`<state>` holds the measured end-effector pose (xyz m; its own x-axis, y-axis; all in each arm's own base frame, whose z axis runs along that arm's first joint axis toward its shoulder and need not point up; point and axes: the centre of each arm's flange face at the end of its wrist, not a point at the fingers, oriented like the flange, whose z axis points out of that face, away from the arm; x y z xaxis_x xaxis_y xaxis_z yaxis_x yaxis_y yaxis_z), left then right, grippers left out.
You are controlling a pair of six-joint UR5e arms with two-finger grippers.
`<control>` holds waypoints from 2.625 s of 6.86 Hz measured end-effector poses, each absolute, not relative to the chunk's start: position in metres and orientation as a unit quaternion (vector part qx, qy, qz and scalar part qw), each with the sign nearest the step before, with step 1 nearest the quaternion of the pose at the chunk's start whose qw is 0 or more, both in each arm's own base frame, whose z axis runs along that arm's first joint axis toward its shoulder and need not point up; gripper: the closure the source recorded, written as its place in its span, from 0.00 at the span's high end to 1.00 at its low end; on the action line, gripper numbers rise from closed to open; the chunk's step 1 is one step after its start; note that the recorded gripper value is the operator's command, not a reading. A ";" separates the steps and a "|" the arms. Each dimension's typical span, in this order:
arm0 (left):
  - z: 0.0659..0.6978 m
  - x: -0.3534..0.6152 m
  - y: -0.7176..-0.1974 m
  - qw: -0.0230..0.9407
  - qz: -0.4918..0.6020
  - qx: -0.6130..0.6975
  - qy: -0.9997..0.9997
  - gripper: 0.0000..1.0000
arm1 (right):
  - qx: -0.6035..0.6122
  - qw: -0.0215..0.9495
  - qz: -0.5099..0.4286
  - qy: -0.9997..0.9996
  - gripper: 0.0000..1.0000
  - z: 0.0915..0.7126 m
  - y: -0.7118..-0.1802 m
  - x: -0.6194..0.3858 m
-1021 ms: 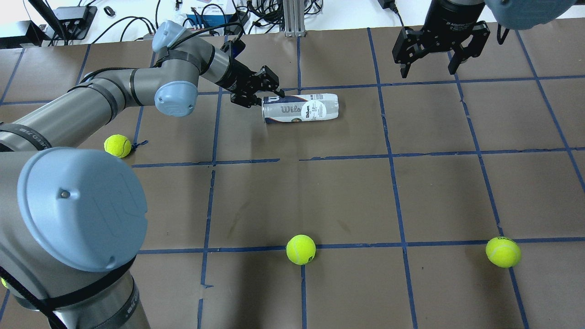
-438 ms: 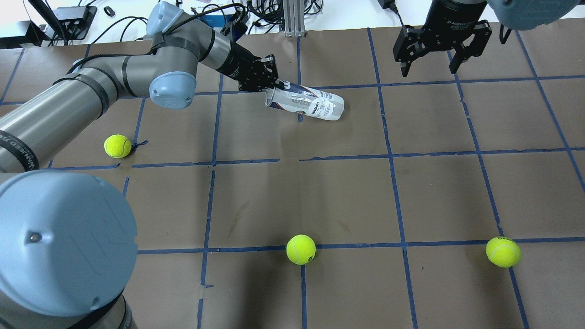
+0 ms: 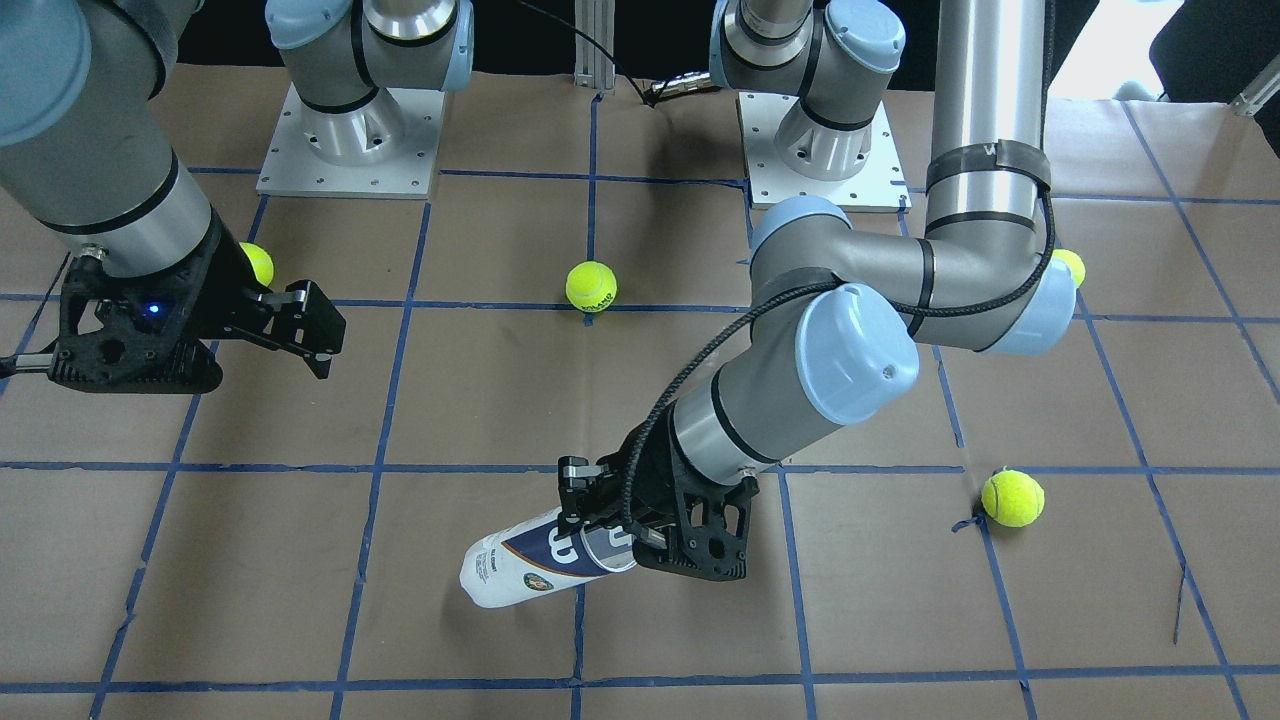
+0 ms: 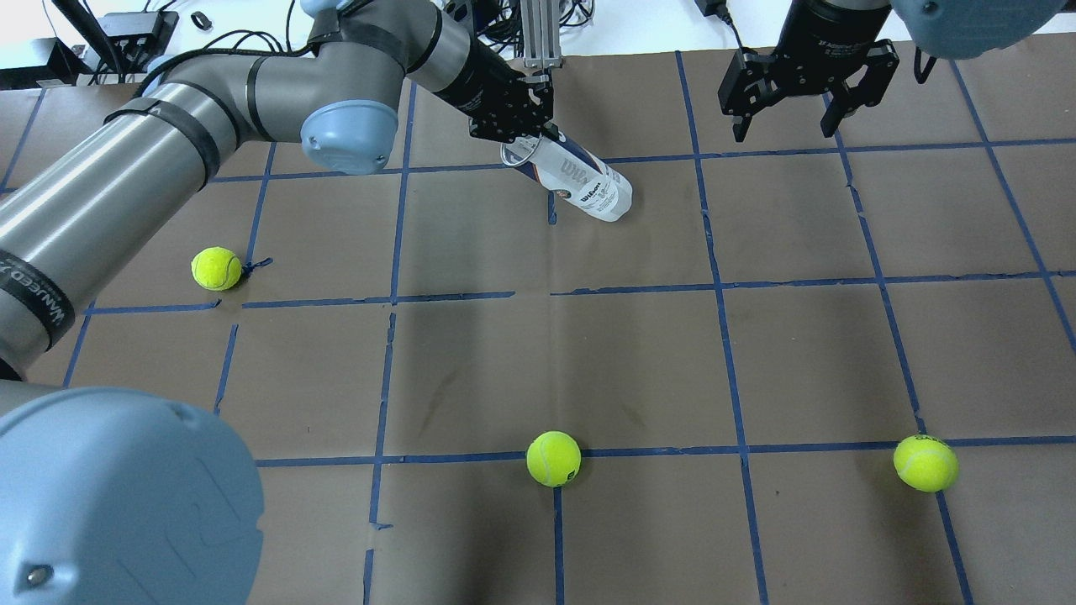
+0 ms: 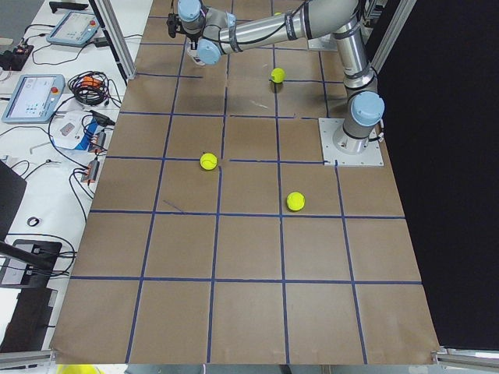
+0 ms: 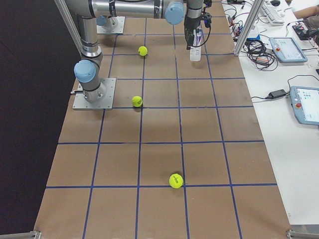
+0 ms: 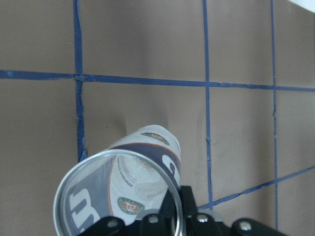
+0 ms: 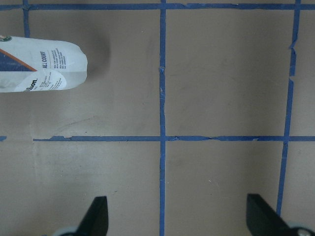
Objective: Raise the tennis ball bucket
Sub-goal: 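Tilt the can upright with the left gripper and set it down, then open the left gripper and raise it away from the standing can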
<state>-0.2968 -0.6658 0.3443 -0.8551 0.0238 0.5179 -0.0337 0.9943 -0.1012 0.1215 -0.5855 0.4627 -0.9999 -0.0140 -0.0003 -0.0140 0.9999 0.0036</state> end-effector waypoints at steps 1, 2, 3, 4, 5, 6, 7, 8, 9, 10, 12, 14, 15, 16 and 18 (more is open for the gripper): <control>0.360 -0.309 -0.667 0.211 0.050 -0.017 -0.976 0.02 | -0.007 0.001 0.001 1.000 1.00 0.463 -0.585 0.122; 0.372 -0.318 -0.664 0.143 0.051 -0.046 -0.987 0.02 | -0.008 0.002 0.000 1.000 1.00 0.464 -0.585 0.122; 0.377 -0.328 -0.658 0.073 0.055 -0.075 -0.993 0.02 | -0.010 0.003 0.000 1.000 1.00 0.464 -0.585 0.126; 0.372 -0.332 -0.656 0.017 0.059 -0.107 -0.992 0.02 | -0.013 0.004 0.001 1.000 1.00 0.463 -0.584 0.130; 0.362 -0.329 -0.659 -0.030 0.061 -0.137 -0.988 0.02 | -0.015 0.005 0.003 1.000 1.00 0.461 -0.583 0.133; 0.357 -0.326 -0.663 -0.063 0.063 -0.152 -0.984 0.02 | -0.016 0.005 0.004 1.000 1.00 0.461 -0.583 0.133; 0.355 -0.323 -0.664 -0.078 0.065 -0.157 -0.982 0.03 | -0.017 0.005 0.005 1.000 1.00 0.459 -0.583 0.134; 0.353 -0.324 -0.664 -0.070 0.063 -0.156 -0.983 0.56 | -0.018 0.004 0.007 1.000 1.00 0.457 -0.583 0.133; 0.351 -0.325 -0.664 -0.052 0.059 -0.154 -0.985 1.00 | -0.019 0.004 0.009 1.000 1.00 0.455 -0.583 0.133; 0.349 -0.323 -0.664 -0.044 0.054 -0.151 -0.986 1.00 | -0.018 0.005 0.011 1.000 1.00 0.453 -0.583 0.132; 0.359 -0.319 -0.663 -0.042 0.054 -0.149 -0.986 1.00 | -0.016 0.005 0.013 1.000 1.00 0.452 -0.583 0.129; 0.397 -0.311 -0.649 -0.041 0.056 -0.147 -0.987 1.00 | -0.016 0.005 0.013 1.000 1.00 0.451 -0.583 0.128; 0.429 -0.296 -0.632 -0.036 0.046 -0.139 -0.989 1.00 | -0.016 0.006 0.013 1.000 1.00 0.451 -0.583 0.129; 0.464 -0.262 -0.614 -0.027 0.029 -0.121 -0.992 1.00 | -0.016 0.006 0.014 1.000 1.00 0.451 -0.583 0.128; 0.519 -0.179 -0.568 -0.011 0.005 -0.081 -0.997 1.00 | -0.016 0.005 0.013 1.000 1.00 0.451 -0.583 0.128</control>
